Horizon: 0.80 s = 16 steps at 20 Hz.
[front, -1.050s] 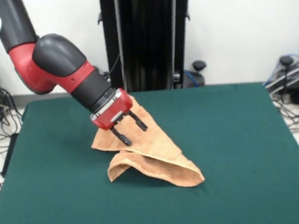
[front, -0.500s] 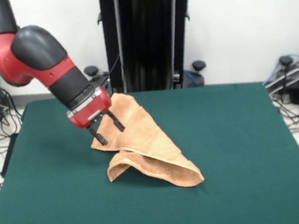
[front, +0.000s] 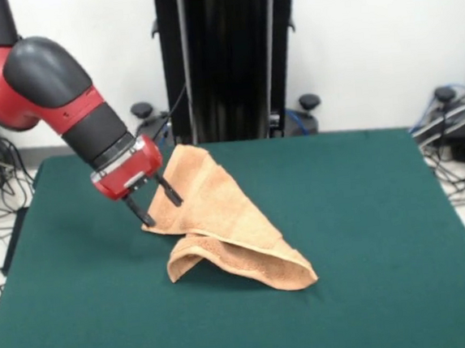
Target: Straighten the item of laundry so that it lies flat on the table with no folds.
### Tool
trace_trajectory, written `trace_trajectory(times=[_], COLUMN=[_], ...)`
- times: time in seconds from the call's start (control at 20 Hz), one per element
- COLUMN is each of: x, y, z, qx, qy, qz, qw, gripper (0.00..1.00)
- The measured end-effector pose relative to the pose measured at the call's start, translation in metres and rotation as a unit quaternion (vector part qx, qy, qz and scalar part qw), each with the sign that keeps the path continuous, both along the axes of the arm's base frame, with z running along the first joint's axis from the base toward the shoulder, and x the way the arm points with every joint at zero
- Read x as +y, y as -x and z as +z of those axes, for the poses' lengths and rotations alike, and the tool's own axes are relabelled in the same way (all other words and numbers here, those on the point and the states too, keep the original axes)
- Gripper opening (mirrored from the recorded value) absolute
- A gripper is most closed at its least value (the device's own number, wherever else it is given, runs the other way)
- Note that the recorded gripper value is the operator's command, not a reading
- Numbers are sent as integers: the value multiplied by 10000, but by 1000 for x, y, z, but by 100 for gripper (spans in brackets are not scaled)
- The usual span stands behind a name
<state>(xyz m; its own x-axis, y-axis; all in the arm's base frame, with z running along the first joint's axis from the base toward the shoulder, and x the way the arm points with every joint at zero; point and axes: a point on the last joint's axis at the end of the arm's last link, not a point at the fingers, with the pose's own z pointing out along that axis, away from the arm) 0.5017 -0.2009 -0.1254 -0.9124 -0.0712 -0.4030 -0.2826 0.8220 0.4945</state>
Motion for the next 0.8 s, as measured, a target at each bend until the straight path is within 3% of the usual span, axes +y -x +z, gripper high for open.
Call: trace_trajectory(times=[0.4, 0.8], x=[17, 39], y=[7, 11], z=[-34, -52], qx=[221, 424], qy=[-264, -199], qz=[-182, 35], qw=[9992, 9989], gripper=[100, 100])
